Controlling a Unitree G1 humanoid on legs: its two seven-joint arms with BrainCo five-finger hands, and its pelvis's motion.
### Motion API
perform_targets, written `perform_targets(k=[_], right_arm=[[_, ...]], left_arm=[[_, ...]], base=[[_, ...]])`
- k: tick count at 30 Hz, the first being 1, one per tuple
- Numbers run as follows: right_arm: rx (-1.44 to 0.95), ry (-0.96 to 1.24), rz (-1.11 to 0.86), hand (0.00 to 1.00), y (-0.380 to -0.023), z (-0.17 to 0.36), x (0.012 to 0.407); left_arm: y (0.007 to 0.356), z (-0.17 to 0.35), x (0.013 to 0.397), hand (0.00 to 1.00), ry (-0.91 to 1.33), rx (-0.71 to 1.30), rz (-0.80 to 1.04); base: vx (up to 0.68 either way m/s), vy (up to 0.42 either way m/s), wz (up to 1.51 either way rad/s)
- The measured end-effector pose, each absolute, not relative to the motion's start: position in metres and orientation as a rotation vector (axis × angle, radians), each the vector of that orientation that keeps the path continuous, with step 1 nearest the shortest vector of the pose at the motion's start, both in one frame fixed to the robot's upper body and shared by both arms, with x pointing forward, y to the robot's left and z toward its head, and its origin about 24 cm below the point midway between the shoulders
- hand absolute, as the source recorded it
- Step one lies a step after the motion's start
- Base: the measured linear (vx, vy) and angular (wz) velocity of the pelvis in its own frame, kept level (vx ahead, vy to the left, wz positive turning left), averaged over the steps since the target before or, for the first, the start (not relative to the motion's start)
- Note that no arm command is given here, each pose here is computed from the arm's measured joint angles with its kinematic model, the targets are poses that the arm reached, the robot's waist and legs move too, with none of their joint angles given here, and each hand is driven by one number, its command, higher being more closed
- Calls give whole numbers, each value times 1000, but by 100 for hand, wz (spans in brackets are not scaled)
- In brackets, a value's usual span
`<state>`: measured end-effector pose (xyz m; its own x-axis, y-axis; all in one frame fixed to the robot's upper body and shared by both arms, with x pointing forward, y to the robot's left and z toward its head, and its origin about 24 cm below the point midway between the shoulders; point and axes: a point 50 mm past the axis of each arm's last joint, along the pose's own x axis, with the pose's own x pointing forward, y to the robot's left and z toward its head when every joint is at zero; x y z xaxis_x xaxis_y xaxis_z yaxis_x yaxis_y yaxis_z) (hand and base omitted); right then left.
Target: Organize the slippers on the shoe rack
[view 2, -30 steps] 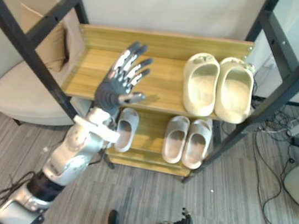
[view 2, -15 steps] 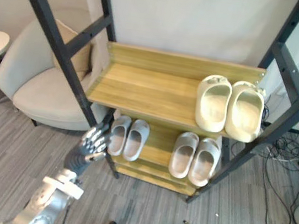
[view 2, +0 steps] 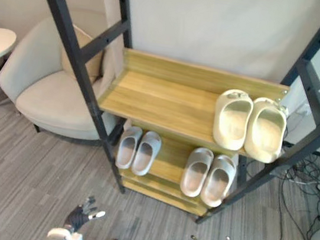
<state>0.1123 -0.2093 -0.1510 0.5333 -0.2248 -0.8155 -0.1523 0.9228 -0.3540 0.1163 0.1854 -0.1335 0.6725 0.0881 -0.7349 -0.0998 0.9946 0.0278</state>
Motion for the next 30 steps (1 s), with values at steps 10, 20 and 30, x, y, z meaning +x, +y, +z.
perform_targets(k=[10, 20, 30], right_arm=[[-424, 985, -25, 0, -200, -149, 123], [-422, 981, 7, 0, -191, -150, 128], [-409, 960, 29, 0, -180, -148, 143]], left_arm=[[189, -146, 105, 0, 920, 53, 187], [184, -149, 105, 0, 938, 37, 199], [195, -144, 117, 0, 900, 64, 235]], base=[[-10, -5, -8], [57, 1, -9], [55, -37, 70]])
